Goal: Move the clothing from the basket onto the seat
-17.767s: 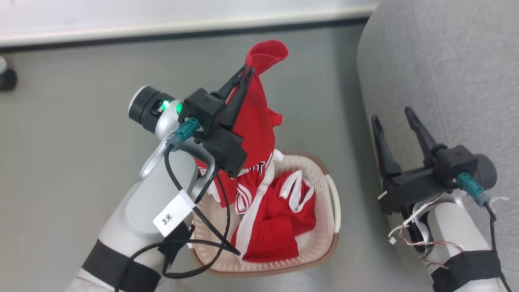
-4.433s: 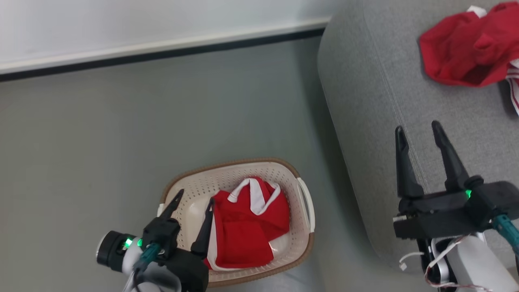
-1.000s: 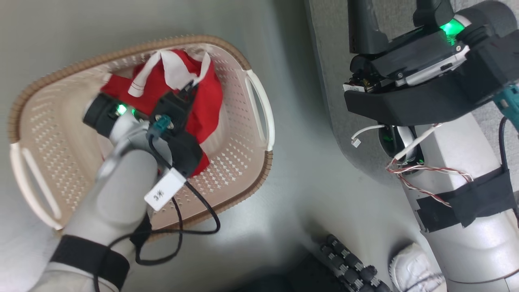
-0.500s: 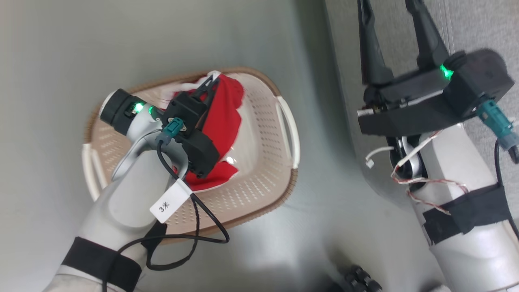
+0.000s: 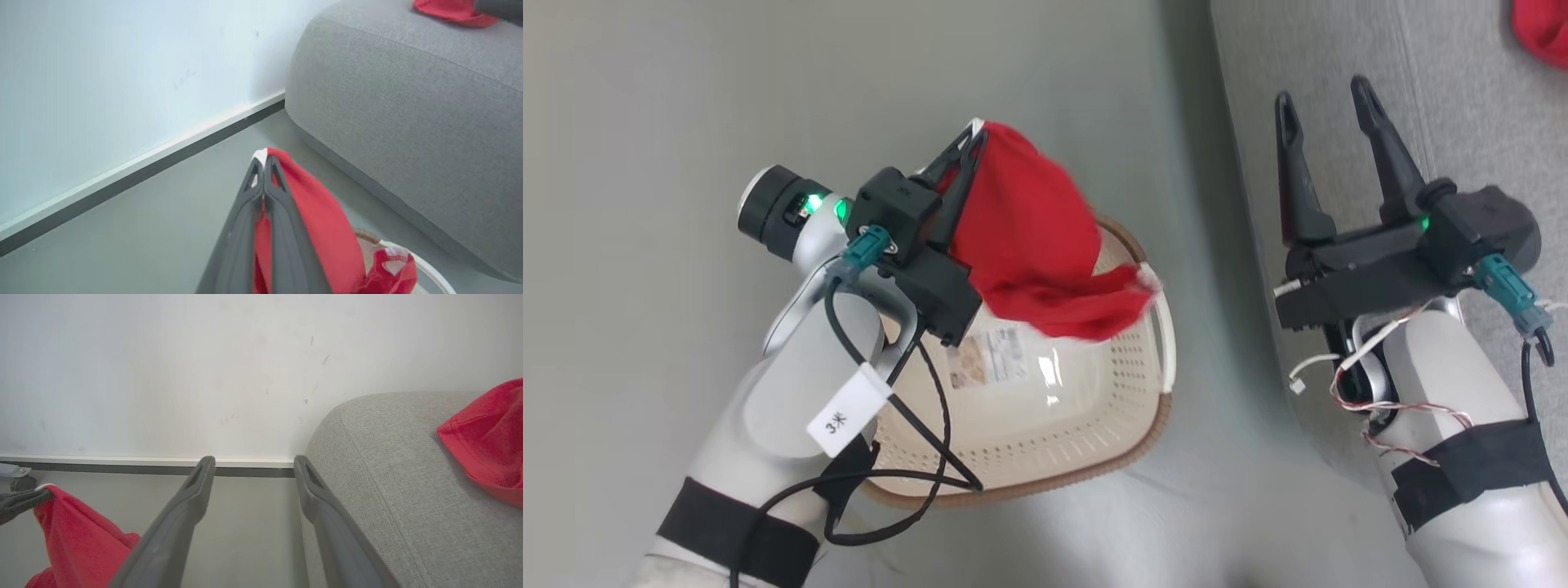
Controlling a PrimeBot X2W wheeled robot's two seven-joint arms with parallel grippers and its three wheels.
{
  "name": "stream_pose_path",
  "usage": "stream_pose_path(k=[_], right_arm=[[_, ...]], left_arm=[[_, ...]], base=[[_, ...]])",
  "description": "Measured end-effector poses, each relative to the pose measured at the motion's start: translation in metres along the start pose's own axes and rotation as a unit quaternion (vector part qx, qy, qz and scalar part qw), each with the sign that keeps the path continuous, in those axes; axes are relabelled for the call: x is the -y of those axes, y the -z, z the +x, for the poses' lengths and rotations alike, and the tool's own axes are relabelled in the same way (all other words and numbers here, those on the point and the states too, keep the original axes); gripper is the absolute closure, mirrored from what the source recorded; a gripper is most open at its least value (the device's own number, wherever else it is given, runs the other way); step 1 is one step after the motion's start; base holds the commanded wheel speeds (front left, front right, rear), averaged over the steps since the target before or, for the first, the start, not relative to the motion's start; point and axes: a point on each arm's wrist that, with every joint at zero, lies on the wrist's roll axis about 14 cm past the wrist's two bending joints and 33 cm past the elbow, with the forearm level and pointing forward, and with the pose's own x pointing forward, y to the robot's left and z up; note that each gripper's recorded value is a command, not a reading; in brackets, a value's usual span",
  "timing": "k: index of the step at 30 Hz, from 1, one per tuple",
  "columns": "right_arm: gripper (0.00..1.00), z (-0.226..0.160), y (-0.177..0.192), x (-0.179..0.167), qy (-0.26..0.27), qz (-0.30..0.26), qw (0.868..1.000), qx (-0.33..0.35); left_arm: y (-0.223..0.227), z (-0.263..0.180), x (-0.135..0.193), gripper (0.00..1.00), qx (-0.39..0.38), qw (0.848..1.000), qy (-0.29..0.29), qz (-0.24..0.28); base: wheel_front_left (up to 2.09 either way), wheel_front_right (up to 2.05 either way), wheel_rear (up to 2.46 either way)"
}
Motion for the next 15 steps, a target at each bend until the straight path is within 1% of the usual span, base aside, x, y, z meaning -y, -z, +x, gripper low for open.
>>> stream_pose_path(k=[2,3,9,15], right_arm=[[0.00,-0.003,-0.004,-0.002,-0.001,0.003,1.000,0.001],[0.00,-0.003,-0.004,-0.002,-0.001,0.003,1.000,0.001],[0.00,-0.012,-0.019,-0.010,-0.010,0.007,1.000,0.007],[0.00,-0.025,-0.033,-0.020,-0.023,0.008,1.000,0.013]], left_arm=[[-0.018,-0.004,-0.003,1.00,0.018,1.000,-0.007,0.003],[-0.018,-0.004,-0.003,1.00,0.018,1.000,-0.007,0.003],[-0.070,-0.020,-0.007,1.00,0.065,0.997,-0.021,0.024],[-0.116,-0.036,0.000,1.00,0.105,0.993,-0.019,0.049]], base=[[0.00,0.00,0.00],[0.00,0.00,0.00],[0.00,0.00,0.00],[0.00,0.00,0.00]])
